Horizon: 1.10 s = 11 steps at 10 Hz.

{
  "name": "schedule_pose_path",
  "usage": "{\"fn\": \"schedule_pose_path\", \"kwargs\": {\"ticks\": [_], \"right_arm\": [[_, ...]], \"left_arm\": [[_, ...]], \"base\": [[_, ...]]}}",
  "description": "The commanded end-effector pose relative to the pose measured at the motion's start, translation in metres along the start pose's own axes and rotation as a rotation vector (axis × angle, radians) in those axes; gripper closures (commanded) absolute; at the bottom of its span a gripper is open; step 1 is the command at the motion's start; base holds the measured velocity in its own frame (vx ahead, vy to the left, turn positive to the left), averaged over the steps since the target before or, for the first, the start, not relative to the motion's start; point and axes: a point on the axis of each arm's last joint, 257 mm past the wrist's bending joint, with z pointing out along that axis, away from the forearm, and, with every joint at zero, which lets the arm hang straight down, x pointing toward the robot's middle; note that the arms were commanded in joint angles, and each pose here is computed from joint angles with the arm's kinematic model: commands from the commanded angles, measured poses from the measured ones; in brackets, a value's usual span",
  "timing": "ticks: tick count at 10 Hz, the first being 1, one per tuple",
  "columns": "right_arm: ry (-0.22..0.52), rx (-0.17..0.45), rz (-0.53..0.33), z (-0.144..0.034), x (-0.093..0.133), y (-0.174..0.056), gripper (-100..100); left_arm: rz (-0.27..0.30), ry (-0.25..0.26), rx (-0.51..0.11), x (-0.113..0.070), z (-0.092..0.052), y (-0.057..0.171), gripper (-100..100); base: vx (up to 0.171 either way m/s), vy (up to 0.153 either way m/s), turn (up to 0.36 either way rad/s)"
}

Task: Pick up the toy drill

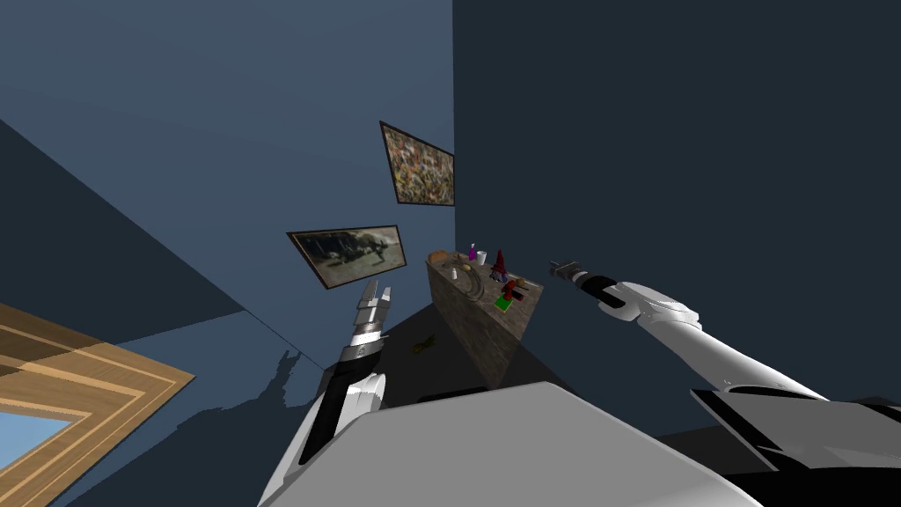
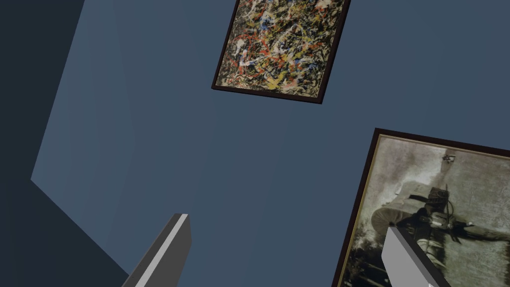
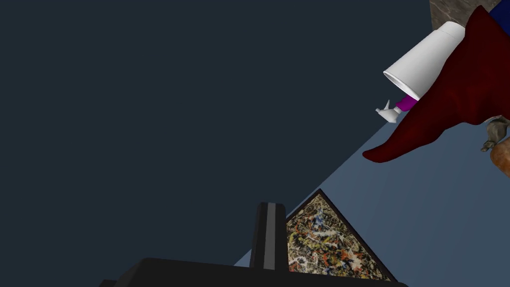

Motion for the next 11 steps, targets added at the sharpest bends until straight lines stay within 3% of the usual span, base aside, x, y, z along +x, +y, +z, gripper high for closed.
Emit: {"fn": "schedule_pose_path", "kwargs": {"ticks": [1,2,3,7,11], "right_arm": [[0.000,0.000,0.000,0.000,0.000,0.000,100],[0.000,0.000,0.000,0.000,0.000,0.000,0],[-0.001,-0.020,-0.052,-0.001,0.000,0.004,-100],[-0.002,-0.074,-0.190,-0.006,0.000,0.014,-100],[-0.002,-0.173,-0.384,-0.015,0.005,0.035,-100]], "left_arm": [[0.000,0.000,0.000,0.000,0.000,0.000,0],[0.000,0.000,0.000,0.000,0.000,0.000,0],[0.000,0.000,0.000,0.000,0.000,0.000,0],[0.000,0.000,0.000,0.000,0.000,0.000,0],[0.000,0.000,0.000,0.000,0.000,0.000,0]], "base": [[0.000,0.000,0.000],[0.000,0.000,0.000],[-0.018,0.012,-0.052],[-0.041,0.031,-0.062],[-0.037,0.022,-0.046]]}}
